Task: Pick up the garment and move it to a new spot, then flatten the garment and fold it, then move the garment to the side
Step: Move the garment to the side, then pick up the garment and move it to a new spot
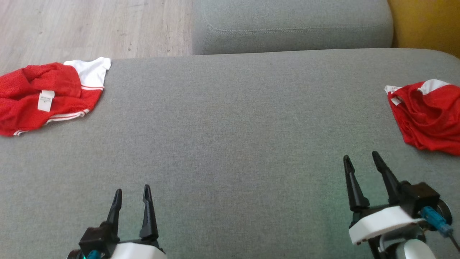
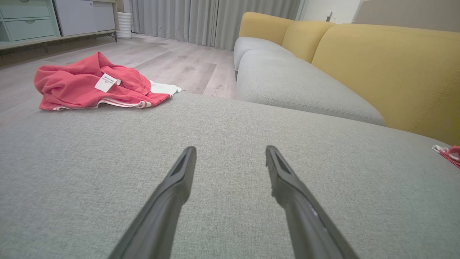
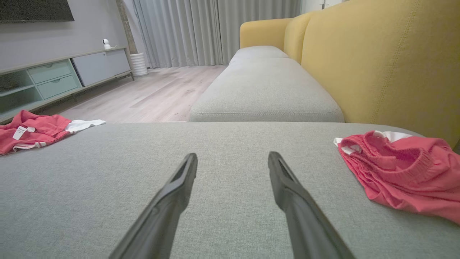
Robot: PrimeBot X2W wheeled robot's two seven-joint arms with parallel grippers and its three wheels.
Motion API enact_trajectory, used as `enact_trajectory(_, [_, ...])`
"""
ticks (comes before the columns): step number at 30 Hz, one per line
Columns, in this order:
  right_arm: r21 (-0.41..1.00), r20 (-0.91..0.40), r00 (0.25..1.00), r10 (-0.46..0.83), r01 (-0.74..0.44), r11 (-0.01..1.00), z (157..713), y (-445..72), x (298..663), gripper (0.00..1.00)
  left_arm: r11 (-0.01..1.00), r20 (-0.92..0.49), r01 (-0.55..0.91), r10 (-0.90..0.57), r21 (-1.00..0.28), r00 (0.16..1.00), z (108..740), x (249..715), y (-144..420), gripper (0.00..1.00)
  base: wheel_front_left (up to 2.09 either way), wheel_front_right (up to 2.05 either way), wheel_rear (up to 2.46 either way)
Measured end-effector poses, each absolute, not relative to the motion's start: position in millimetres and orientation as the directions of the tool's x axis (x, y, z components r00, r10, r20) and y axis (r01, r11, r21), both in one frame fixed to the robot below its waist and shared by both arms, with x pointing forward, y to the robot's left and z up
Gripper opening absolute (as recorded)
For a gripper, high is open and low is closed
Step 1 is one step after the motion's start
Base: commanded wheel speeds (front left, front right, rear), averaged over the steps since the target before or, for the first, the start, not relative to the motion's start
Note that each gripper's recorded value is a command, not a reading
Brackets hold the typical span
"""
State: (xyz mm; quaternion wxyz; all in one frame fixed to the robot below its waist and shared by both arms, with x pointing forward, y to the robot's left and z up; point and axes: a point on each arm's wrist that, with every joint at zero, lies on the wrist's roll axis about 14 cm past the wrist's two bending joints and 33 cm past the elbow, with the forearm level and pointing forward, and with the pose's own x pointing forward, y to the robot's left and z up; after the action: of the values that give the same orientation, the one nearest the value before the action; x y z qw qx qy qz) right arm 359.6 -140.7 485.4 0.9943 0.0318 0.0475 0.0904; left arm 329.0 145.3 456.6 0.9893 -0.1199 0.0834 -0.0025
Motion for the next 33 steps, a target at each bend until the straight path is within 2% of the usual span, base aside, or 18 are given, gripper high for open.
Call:
enact_trajectory(12, [0.074,-0.108,0.976,0.188,-0.181,0.981,479,-139,359,1.00,0.971,-0.171,-0.015,-0.026,-0.238,0.985,456,326,145,1.00,0.00,0.00,0.00])
enact_trajectory(18, [0.074,-0.121,0.964,0.236,-0.229,0.971,475,-124,361,1.00,0.969,-0.171,-0.057,0.016,-0.240,0.985,458,315,157,1.00,0.00,0.00,0.00])
enact_trajectory(25, [0.075,-0.121,0.912,0.392,-0.385,0.920,475,-70,370,1.00,0.952,-0.159,-0.205,0.171,-0.229,0.972,462,286,201,1.00,0.00,0.00,0.00])
enact_trajectory(33, [0.085,-0.111,0.788,0.606,-0.600,0.795,478,13,370,1.00,0.878,-0.140,-0.427,0.405,-0.217,0.904,469,235,260,1.00,0.00,0.00,0.00])
